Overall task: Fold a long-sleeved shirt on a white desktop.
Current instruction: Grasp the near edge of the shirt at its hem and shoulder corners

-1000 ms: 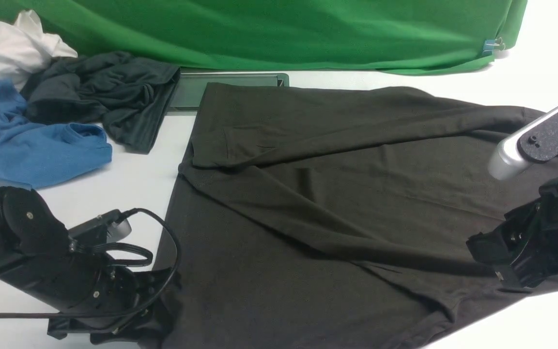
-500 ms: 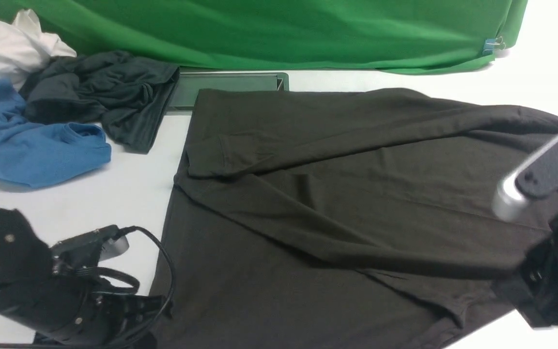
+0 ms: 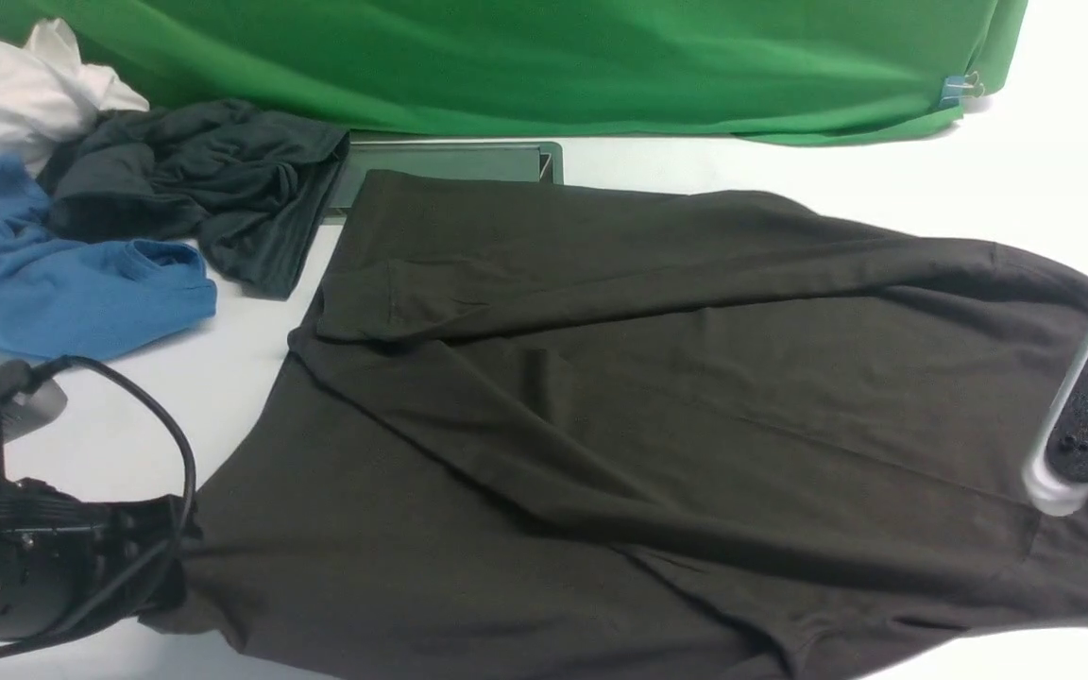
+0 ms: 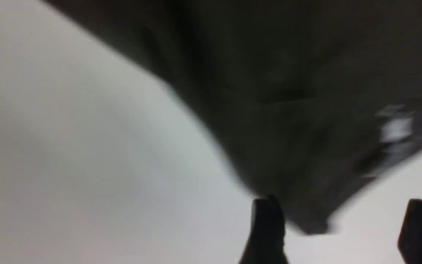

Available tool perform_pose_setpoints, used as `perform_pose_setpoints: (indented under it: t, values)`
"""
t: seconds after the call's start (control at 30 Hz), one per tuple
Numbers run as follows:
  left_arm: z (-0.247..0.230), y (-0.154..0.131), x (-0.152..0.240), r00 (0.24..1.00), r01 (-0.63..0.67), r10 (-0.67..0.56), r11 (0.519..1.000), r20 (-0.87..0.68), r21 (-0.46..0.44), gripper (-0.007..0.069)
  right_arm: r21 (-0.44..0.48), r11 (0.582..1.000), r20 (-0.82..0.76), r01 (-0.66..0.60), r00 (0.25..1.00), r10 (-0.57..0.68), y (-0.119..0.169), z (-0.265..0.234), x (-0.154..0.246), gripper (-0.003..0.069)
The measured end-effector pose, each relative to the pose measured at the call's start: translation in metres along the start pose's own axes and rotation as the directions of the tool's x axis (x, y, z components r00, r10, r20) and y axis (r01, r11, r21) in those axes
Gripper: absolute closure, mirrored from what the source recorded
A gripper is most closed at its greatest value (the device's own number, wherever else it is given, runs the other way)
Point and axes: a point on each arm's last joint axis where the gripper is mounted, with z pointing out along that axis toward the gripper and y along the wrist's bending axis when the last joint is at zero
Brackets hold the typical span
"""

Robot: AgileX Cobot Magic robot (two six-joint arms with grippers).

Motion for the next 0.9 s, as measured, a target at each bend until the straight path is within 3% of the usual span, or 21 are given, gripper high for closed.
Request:
perform_pose_setpoints:
  t: [0.13, 0.2, 0.3, 0.4, 0.53, 0.63, 0.73, 0.8, 0.9]
  values:
    - [0.0, -0.001, 0.0, 1.0, -0.002, 0.002, 1.0, 0.0, 0.006, 0.0598, 0.07, 0.981, -0.096, 0.18, 0.98, -0.173, 0.0, 0.022, 0.012, 0.0186]
    - [0.0, -0.001, 0.0, 1.0, -0.008, 0.008, 1.0, 0.0, 0.011, 0.0598, 0.06, 0.977, -0.099, 0.206, 0.975, -0.199, 0.002, 0.028, 0.016, 0.0209]
    - [0.0, -0.002, 0.0, 1.0, -0.007, 0.007, 1.0, 0.001, 0.025, 0.0598, 0.018, 0.99, -0.062, 0.14, 0.988, -0.139, 0.0, 0.042, 0.028, 0.0308]
    - [0.0, -0.004, 0.0, 1.0, -0.009, 0.009, 0.999, 0.004, 0.041, 0.0598, -0.029, 0.998, -0.063, 0.059, 0.996, -0.06, -0.005, 0.048, 0.039, 0.034]
    - [0.0, -0.006, -0.001, 1.0, -0.005, 0.005, 0.998, 0.006, 0.068, 0.0598, -0.086, 0.996, -0.075, -0.033, 0.997, 0.027, -0.009, 0.057, 0.048, 0.0195]
    - [0.0, -0.009, 0.0, 1.0, -0.001, 0.001, 0.995, 0.005, 0.101, 0.0598, -0.154, 0.987, -0.121, -0.039, 0.992, 0.02, -0.008, 0.075, 0.047, 0.0015]
    - [-0.001, -0.01, -0.001, 1.0, -0.008, 0.008, 0.994, 0.007, 0.105, 0.0598, -0.203, 0.979, -0.163, 0.006, 0.986, -0.039, -0.007, 0.09, 0.046, -0.0014]
    - [-0.001, -0.01, -0.001, 1.0, -0.011, 0.01, 0.994, 0.007, 0.105, 0.0598, -0.231, 0.971, -0.184, 0.055, 0.978, -0.1, -0.006, 0.1, 0.046, 0.0035]
    - [-0.001, -0.01, 0.0, 1.0, -0.011, 0.011, 0.994, 0.001, 0.107, 0.0598, -0.218, 0.969, -0.18, 0.119, 0.971, -0.159, -0.009, 0.106, 0.045, 0.0228]
